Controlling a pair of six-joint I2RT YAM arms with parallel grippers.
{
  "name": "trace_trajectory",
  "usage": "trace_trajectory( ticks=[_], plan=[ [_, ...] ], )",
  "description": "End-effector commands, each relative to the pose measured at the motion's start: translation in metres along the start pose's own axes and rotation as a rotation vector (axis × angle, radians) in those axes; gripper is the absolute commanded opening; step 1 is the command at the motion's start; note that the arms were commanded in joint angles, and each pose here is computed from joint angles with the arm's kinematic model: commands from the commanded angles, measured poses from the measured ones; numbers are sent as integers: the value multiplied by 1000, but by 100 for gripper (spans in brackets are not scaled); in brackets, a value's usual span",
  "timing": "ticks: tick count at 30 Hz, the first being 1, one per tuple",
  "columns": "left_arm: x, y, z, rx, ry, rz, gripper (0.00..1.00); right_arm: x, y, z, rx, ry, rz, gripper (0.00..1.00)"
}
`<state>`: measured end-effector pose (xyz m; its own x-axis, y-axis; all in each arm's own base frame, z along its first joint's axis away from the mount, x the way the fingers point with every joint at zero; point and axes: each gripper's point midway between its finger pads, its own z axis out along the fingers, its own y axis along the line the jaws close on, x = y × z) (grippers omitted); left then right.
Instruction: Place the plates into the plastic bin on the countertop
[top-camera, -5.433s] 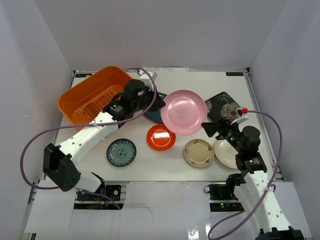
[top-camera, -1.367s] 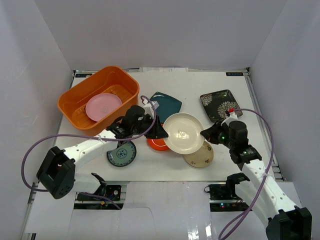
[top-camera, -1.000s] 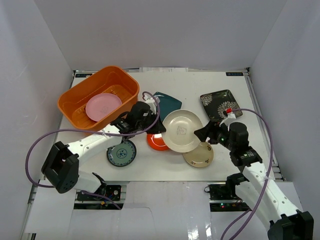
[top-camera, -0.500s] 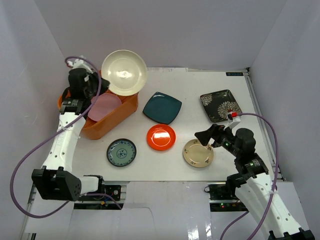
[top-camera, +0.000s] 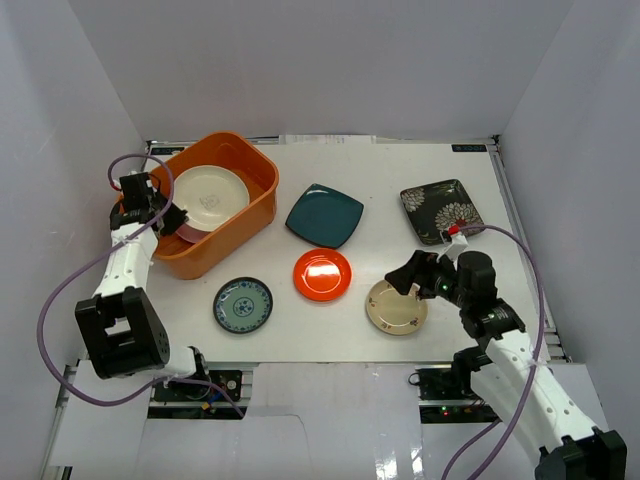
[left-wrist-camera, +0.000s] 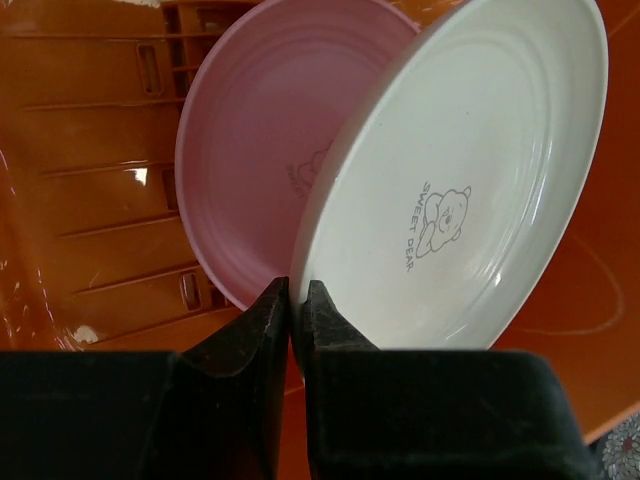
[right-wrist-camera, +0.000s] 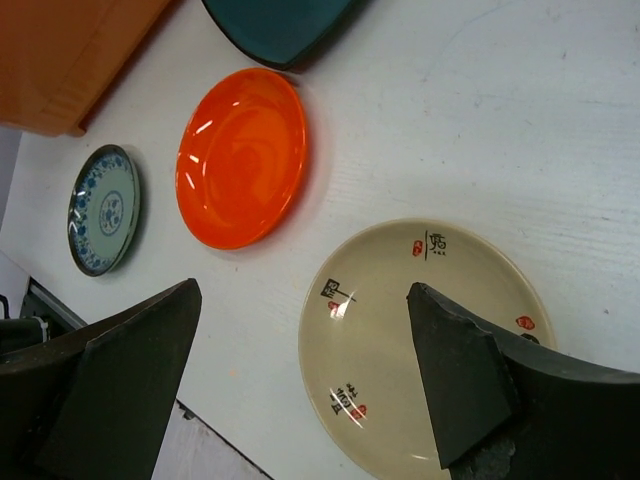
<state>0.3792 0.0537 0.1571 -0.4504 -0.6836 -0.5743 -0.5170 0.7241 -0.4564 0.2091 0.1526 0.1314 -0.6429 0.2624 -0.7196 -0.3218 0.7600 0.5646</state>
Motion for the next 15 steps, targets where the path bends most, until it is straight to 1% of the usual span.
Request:
trace_trajectory(
  ticks=[1,2,3,5,6,8,9,10,12,13,15],
  plan=[
    [-12,-4,5,16,-41,-11,8,-32,15,7,-29,-59,-37,90],
    [-10,-1,9,1,-34,-12,13,-36,13,15,-15,-50,-31,90],
    [-11,1,9,-7,-40,-13,24,-44,18,18,-19,-64,-33,90],
    [-10,3,10,-12,-50,-14,37,-47,12,30,19,-50,-2,88],
    [-11,3,10,-7,-54,-14,50,-63,20,35,-5,-98,-10,87],
    [-12,-2,6,19,-60,-7,62,-63,17,51,15,-85,42,84],
    [-12,-5,2,35,-62,-5,67,-73,23,56,-2,-112,47,83],
    [-13,-8,-2,50,-73,-3,78,-67,16,68,26,-88,73,79],
    [-12,-17,-15,103,-95,2,87,-64,20,81,20,-76,123,76],
    [-11,-20,-20,127,-99,7,92,-61,19,93,22,-69,141,71],
    [-12,-26,-31,160,-125,37,97,-56,21,105,25,-62,197,66]
  ],
)
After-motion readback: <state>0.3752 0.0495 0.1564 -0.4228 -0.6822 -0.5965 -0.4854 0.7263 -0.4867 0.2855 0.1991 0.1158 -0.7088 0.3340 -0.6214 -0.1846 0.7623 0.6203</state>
